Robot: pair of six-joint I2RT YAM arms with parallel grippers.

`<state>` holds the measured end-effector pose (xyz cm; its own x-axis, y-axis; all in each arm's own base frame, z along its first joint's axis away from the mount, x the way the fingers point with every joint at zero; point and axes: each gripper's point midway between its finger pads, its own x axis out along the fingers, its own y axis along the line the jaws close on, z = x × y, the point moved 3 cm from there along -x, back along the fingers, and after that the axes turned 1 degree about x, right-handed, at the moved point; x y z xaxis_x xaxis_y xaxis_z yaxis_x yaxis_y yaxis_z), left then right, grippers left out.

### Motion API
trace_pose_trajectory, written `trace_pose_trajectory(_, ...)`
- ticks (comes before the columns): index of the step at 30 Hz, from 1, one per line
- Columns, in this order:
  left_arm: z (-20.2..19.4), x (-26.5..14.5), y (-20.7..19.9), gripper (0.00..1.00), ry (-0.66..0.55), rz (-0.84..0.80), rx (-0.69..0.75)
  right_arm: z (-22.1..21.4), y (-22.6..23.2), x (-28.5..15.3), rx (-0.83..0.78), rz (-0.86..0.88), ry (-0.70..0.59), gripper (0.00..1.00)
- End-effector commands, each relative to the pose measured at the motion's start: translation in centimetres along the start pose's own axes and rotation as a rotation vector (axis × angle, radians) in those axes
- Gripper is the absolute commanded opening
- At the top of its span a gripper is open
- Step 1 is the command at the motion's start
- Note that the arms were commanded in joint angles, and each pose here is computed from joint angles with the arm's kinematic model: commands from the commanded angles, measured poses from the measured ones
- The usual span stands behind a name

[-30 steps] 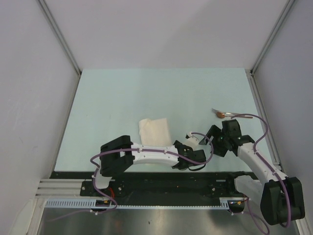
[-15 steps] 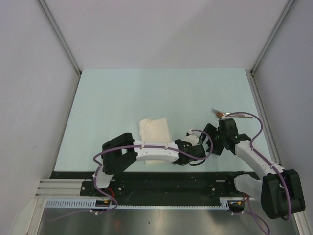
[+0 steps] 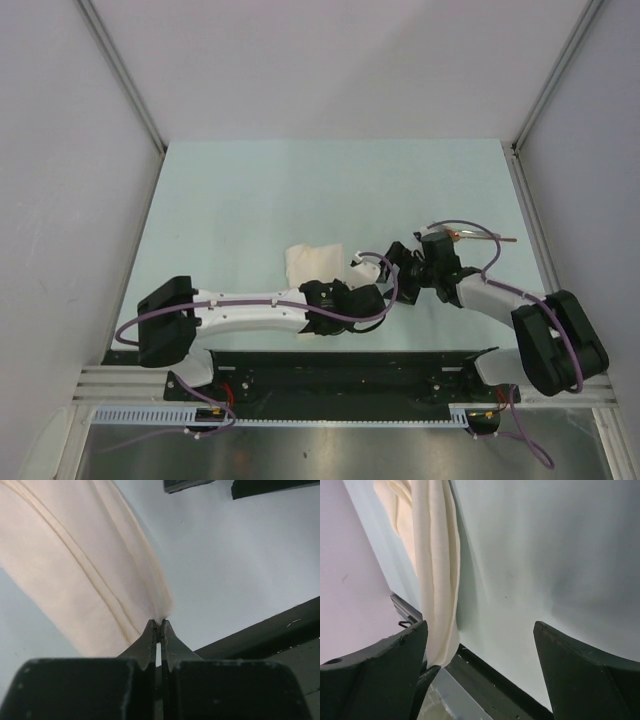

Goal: Fold the napkin into a case and place the utensils inside
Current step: Fold the 2/3-rectangle-folded napkin at the center of the board.

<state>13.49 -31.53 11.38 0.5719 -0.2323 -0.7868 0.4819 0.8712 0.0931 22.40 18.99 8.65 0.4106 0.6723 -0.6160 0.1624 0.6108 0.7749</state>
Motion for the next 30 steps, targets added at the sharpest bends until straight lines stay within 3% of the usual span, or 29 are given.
trace_pose_trajectory(1, -0.1, -0.4, 0.1, 0.00, -0.015, -0.042, -0.036, 0.4, 4.4, 1.9, -0.037, 0.127, -0.002, 0.92)
trace_pose_trajectory(13, -0.1, -1.6, 1.2, 0.00, -0.039, -0.042, -0.057, -1.3, 5.2, 8.7, -0.073, 0.086, 0.093, 0.88)
trace_pose_trajectory(19, -0.2, -1.9, 1.4, 0.00, -0.044, -0.053, -0.070, 0.2, 4.8, 10.8, -0.098, 0.087, 0.072, 0.77)
trace_pose_trajectory(25, 0.0, -2.4, 1.6, 0.00, -0.061, -0.076, -0.078, 2.1, 5.4, 12.0, -0.100, 0.133, 0.035, 0.57)
trace_pose_trajectory(30, 0.1, -2.4, 0.8, 0.00, -0.068, -0.141, -0.076, 3.2, 5.5, 12.4, -0.137, 0.121, -0.011, 0.29)
